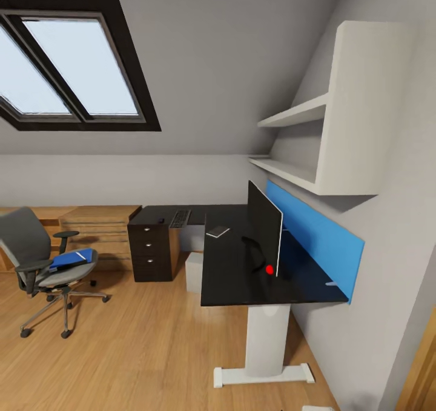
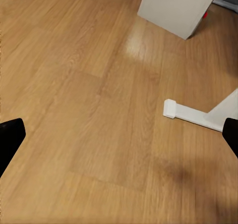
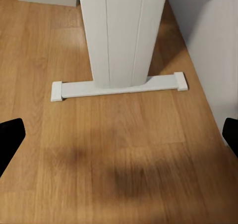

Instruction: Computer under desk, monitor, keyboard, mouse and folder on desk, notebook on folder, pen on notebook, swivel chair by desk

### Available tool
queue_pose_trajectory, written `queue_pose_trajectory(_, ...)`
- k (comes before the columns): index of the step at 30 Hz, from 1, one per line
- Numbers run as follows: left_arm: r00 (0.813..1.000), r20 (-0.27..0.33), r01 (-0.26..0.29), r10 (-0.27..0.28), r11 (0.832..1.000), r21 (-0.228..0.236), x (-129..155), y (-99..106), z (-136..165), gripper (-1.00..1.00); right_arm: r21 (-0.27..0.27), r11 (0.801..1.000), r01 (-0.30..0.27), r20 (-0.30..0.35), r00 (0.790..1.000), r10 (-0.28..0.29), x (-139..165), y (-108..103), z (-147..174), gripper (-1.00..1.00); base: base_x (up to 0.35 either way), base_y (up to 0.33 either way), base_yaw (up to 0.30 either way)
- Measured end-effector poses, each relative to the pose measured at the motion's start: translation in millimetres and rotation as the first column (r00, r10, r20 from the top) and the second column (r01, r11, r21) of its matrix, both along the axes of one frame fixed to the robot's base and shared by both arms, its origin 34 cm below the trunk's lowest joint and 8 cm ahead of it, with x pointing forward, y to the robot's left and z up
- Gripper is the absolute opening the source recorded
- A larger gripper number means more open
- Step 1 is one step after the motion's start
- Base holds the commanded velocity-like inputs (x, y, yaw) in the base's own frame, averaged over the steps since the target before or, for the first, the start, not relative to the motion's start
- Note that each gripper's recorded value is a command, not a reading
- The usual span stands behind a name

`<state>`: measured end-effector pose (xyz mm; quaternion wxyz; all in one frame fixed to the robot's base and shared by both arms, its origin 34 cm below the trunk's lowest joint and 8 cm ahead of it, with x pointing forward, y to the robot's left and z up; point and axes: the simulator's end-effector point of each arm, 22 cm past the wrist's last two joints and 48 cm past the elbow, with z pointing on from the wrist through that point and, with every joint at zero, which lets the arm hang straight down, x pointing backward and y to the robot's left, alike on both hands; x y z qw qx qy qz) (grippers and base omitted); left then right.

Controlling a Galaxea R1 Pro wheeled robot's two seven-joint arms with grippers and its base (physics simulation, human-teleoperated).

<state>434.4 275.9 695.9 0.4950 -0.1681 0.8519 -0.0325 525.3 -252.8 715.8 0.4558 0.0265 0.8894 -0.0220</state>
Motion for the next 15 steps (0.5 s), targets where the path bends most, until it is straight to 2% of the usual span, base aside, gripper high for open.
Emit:
queue_pose_trajectory(11, 1.000, -0.007, -0.002, 0.002, 1.000, 0.000, -4, 2, 10, 1.00, 0.005, 1.000, 0.005, -0.001, 1.000, -0.005, -3, 1, 11, 1.00, 0.000, 0.000, 0.000)
queue_pose_trajectory(15, 1.000, -0.008, -0.006, 0.006, 1.000, 0.008, -5, 9, 13, 1.00, 0.008, 1.000, 0.002, 0.000, 1.000, -0.002, -4, 4, 14, 1.00, 0.000, 0.000, 0.019)
